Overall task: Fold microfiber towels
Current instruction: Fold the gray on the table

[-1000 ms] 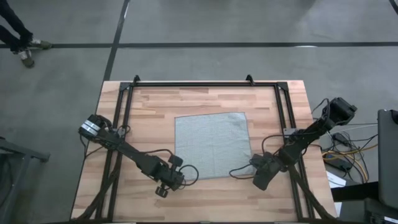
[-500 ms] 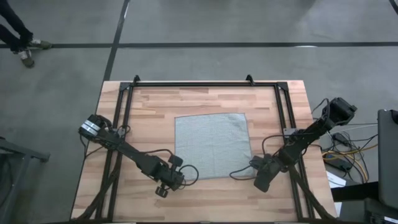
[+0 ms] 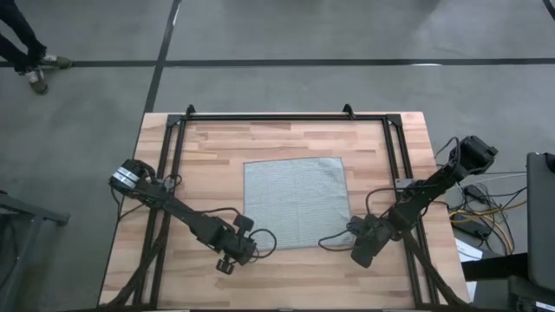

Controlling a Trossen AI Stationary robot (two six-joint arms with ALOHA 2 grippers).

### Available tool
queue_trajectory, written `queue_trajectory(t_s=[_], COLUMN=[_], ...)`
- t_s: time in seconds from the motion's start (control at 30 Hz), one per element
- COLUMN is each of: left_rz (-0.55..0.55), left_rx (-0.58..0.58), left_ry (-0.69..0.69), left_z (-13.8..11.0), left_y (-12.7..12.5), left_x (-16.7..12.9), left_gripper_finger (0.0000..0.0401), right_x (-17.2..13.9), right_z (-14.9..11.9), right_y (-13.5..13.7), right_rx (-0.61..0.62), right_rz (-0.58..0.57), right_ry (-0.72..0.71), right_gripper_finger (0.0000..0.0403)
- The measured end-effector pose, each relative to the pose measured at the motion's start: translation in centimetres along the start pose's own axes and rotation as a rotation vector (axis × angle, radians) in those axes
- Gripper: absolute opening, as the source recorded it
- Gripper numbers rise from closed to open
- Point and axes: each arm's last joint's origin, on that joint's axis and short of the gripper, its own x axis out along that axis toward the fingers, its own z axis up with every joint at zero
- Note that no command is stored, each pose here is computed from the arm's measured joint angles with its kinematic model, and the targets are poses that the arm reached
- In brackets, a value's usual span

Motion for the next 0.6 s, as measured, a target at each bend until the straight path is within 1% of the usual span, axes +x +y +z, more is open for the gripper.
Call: queue_trajectory(t_s=[0.17,0.33,0.47,0.6], left_rz=[0.071,0.149,0.167,0.170], left_rx=[-0.018,-0.061,-0.070,-0.089], left_ry=[-0.030,-0.054,-0.076,-0.082], left_z=[0.3,0.2,0.2,0.2], left_y=[0.4,0.9,1.1,1.4], left_x=[-1.9,-3.7,-4.6,-4.7], left_gripper_finger=[0.0001,0.0001,0.0000,0.0000], right_x=[0.0,-0.2,-0.2,-0.3], right_z=[0.0,0.2,0.2,0.2], right_y=[0.0,-0.1,-0.2,-0.3], right_rx=[0.012,0.025,0.048,0.070], right_rz=[-0.004,-0.017,-0.031,-0.033], right_ry=[-0.003,-0.055,-0.076,-0.077], right_gripper_finger=[0.0008,0.0008,0.0008,0.0008])
